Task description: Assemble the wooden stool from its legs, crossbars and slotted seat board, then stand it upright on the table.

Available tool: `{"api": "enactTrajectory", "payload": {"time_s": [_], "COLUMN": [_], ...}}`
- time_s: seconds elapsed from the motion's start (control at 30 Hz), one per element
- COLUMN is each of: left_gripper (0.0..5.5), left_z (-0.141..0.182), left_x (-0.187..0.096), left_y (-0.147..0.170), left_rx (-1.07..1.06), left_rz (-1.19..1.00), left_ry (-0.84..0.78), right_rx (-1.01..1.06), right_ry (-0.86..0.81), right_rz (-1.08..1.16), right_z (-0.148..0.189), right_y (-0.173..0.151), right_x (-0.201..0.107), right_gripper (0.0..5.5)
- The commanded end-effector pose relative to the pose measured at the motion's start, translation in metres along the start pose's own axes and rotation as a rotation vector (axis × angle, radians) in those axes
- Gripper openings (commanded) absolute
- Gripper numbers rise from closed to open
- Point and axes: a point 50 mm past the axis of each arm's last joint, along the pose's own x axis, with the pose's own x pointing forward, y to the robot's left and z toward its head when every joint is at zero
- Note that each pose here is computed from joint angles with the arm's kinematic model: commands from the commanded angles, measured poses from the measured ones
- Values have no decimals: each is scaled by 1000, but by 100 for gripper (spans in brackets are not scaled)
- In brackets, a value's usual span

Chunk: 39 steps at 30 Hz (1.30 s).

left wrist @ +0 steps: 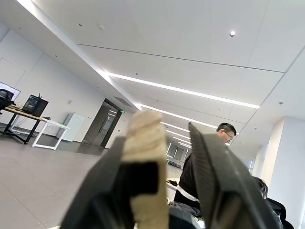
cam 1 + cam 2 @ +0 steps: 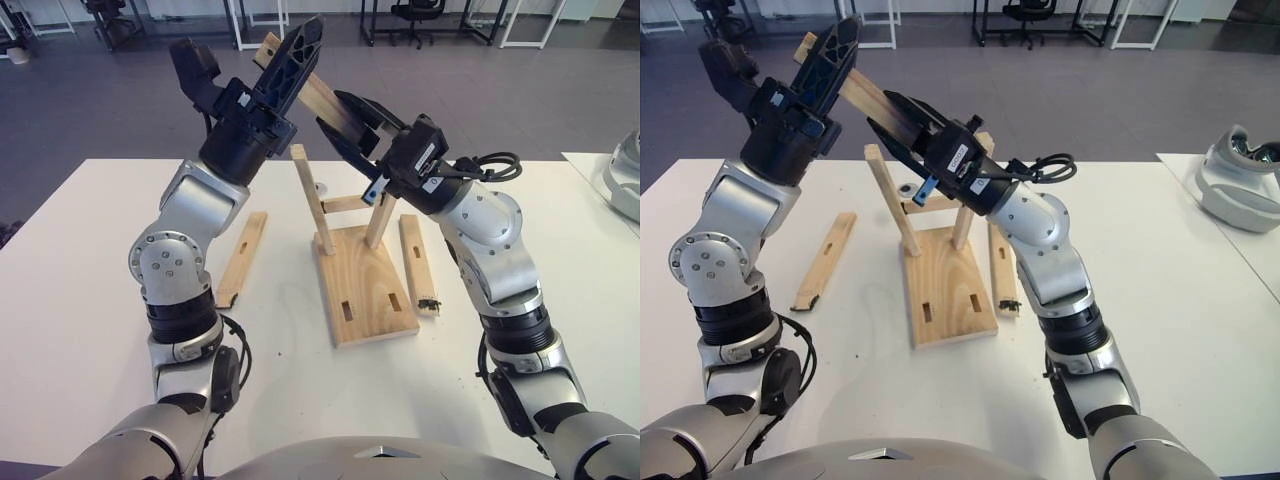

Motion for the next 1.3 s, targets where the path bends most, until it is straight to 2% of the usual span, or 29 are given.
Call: {"api": "enactTrajectory", "payload": {"time_s": [0.03, 0.13, 0.27, 0.3, 0.4, 0.5, 0.6, 0.73, 0.93, 1.3], "left_gripper": [86, 41, 40, 40, 40, 40, 40, 40, 40, 40], "left_z": [-6, -4, -3, -3, 7, 33, 47, 13, -7, -11], "left_x": [-3, -4, -5, -5, -11, -35, -90, -143, -175, -190], "left_y": [0, 1, 4, 4, 10, 33, 85, 128, 148, 156], "left_rx": [25, 45, 56, 64, 126, 318, 505, 382, 271, 285], "left_rz": [23, 45, 67, 71, 114, 247, 510, 686, 821, 913], "left_ry": [31, 27, 19, 16, -3, 4, 112, 213, 217, 216], "right_rx": [-21, -30, -36, -32, -20, -11, 15, 40, 49, 64], "right_ry": [-5, 3, 12, 22, 64, 140, 256, 404, 579, 587], "right_rz": [-1, -5, -9, -7, 12, -13, -119, -273, -385, -399], "right_z": [4, 2, 0, -1, -6, -17, -34, -55, -87, -98], "right_y": [-1, -2, -2, -1, 3, 1, -10, -20, -15, -6], "right_x": [3, 3, 3, 2, -1, -16, -47, -89, -133, -137], "right_gripper": [131, 131, 131, 168, 207, 254, 261, 261, 261, 261]}}
